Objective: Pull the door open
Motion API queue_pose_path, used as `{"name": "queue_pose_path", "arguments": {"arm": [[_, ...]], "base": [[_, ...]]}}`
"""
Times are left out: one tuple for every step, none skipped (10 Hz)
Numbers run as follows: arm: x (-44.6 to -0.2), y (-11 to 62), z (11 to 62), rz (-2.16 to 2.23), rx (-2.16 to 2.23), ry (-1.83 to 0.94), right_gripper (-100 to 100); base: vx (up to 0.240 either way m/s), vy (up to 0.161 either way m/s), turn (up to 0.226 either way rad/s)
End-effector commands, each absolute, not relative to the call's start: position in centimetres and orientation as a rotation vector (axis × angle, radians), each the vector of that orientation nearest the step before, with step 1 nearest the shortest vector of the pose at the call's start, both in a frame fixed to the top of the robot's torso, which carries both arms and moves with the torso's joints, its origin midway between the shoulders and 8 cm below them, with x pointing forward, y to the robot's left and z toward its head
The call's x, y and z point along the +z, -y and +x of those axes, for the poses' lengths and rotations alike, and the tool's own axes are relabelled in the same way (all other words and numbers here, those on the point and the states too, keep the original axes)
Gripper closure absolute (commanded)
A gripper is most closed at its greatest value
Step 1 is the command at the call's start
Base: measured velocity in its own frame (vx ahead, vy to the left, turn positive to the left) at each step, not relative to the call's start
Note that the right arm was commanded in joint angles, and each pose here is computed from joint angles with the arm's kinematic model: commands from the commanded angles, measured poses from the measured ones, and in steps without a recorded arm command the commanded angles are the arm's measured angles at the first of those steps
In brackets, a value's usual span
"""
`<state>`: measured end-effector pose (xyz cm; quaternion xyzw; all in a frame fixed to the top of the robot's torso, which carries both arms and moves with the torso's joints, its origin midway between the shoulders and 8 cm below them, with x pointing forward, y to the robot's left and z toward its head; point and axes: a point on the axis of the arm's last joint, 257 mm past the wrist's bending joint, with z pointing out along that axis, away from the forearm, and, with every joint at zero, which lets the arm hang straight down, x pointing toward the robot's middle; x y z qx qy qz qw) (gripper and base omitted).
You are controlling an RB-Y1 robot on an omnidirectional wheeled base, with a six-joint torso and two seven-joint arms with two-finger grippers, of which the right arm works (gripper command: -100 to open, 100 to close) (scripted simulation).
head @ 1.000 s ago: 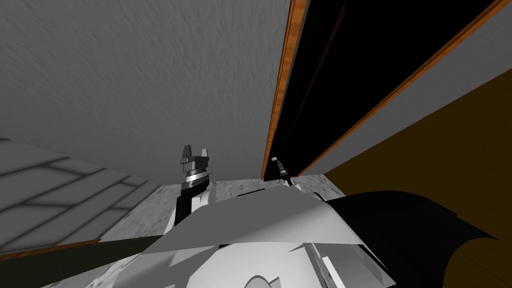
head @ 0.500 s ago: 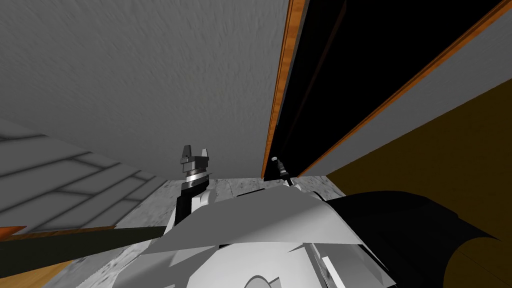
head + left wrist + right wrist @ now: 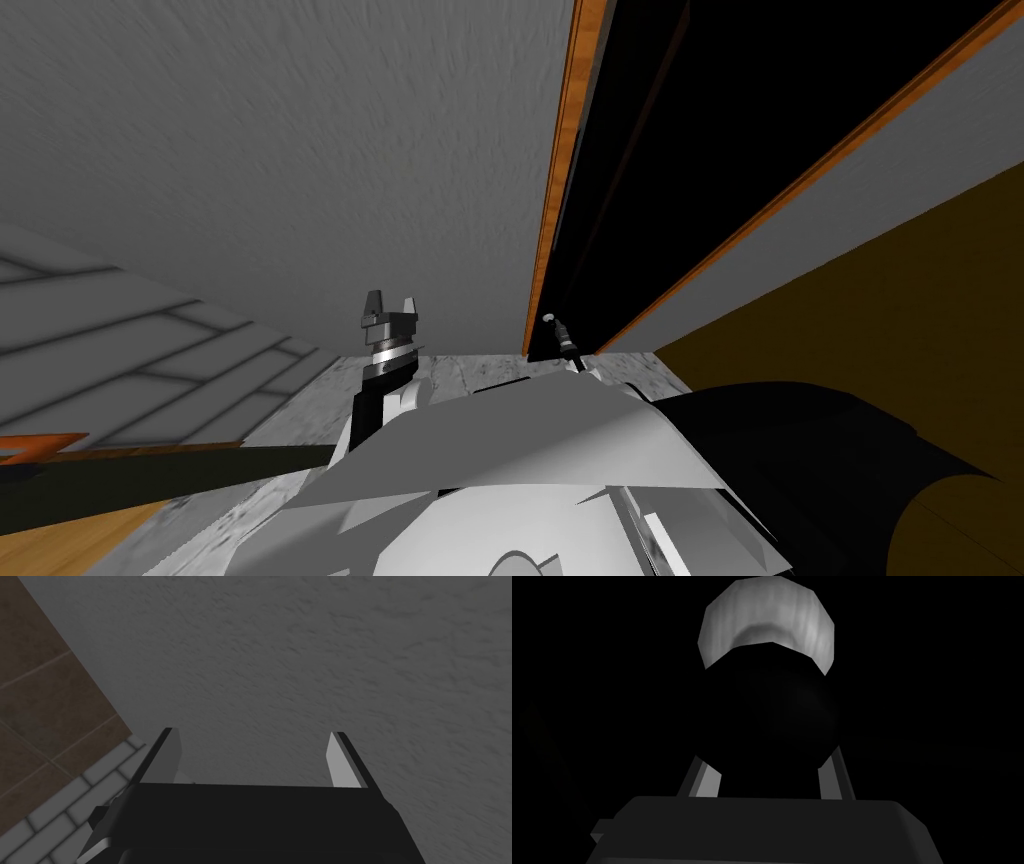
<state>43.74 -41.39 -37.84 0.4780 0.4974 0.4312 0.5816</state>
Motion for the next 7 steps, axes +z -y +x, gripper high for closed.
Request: {"name": "queue_pose_path", "arguments": {"arm": [[-37.65, 40.43, 44.16, 1.146, 1.065, -1.132, 100], [-37.63, 40.51, 44.21, 1.172, 1.087, -1.11, 100], [-37.63, 40.51, 44.21, 1.184, 1.1, -1.102, 100], [-37.62, 40.59, 44.25, 1.215, 1.128, -1.076, 100], [-37.62, 40.59, 44.25, 1.221, 1.135, -1.071, 100], [-37.62, 40.67, 44.3, 1.255, 1.165, -1.042, 100], [-37.62, 40.67, 44.3, 1.258, 1.17, -1.039, 100]], "base": [[-0.021, -0.013, 0.079], [-0.075, -0.04, 0.15], [-0.066, -0.036, 0.054], [-0.056, -0.019, 0.046], [-0.041, -0.012, 0.02], [-0.048, -0.026, 0.078], [-0.041, -0.026, 0.056]]}}
